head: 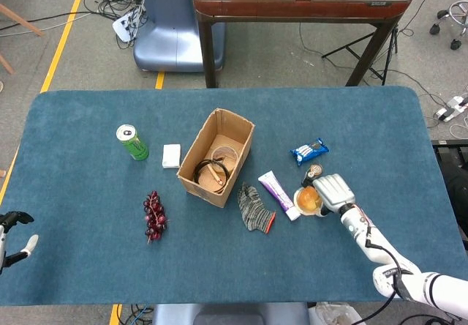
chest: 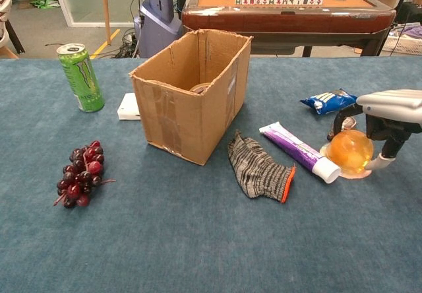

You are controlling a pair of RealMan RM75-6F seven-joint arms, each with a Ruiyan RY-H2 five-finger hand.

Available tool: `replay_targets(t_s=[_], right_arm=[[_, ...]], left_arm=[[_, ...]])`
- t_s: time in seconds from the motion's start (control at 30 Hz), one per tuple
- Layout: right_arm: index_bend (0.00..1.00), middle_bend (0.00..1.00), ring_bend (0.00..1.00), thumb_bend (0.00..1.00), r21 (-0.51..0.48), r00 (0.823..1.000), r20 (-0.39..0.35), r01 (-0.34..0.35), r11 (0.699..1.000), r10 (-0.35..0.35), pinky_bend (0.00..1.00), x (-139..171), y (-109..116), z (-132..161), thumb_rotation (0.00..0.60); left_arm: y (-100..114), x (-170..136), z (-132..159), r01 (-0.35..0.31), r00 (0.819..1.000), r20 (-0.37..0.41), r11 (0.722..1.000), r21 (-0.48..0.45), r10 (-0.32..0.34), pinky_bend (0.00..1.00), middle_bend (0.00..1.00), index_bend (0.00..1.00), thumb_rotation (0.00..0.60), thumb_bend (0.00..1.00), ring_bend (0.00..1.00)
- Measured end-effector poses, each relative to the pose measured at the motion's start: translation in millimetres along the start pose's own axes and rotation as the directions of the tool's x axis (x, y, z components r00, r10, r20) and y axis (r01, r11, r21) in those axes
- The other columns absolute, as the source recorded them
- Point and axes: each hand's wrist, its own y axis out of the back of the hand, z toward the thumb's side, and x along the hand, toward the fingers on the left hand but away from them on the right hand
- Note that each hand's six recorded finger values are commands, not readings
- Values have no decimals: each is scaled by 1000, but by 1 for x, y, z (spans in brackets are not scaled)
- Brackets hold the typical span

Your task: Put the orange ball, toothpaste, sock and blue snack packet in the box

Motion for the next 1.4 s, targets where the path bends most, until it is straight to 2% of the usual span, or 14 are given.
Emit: replay_targets(t_s=[0.33,0.53,0.87,1.17,1.4], right_arm=[[527,1000,1000,132,-8,1000,0,9,1000,-9,1000,-2,-1,-1,600],[598,1000,1000,134,-18,999,-2,34,999,-34,1000,1,3,-3,600],[642,1000,1000,134,-27,995,-18,96,995,-97,1000,13,22,-6,600],[642,1000,1000,134,-35,980,-54,189,981,-191,1000,34,60,3,600],[642,1000,1000,134,-33,952,-85,293,955,-295,1000,54,110,20,600]], left_arm=[[0,0,-2,5,1000,-8,1000,-5,-5,607,460,445,600,262,416],[0,0,-3,8,1000,-11,1000,-7,-8,607,460,445,600,262,416],[-2,1,-4,15,1000,-17,1000,-6,-15,607,460,445,600,262,416],[-3,1,-4,21,1000,-20,1000,-1,-21,607,460,445,600,262,416],[-1,0,-4,19,1000,-21,1000,-3,-19,607,460,445,600,262,416]])
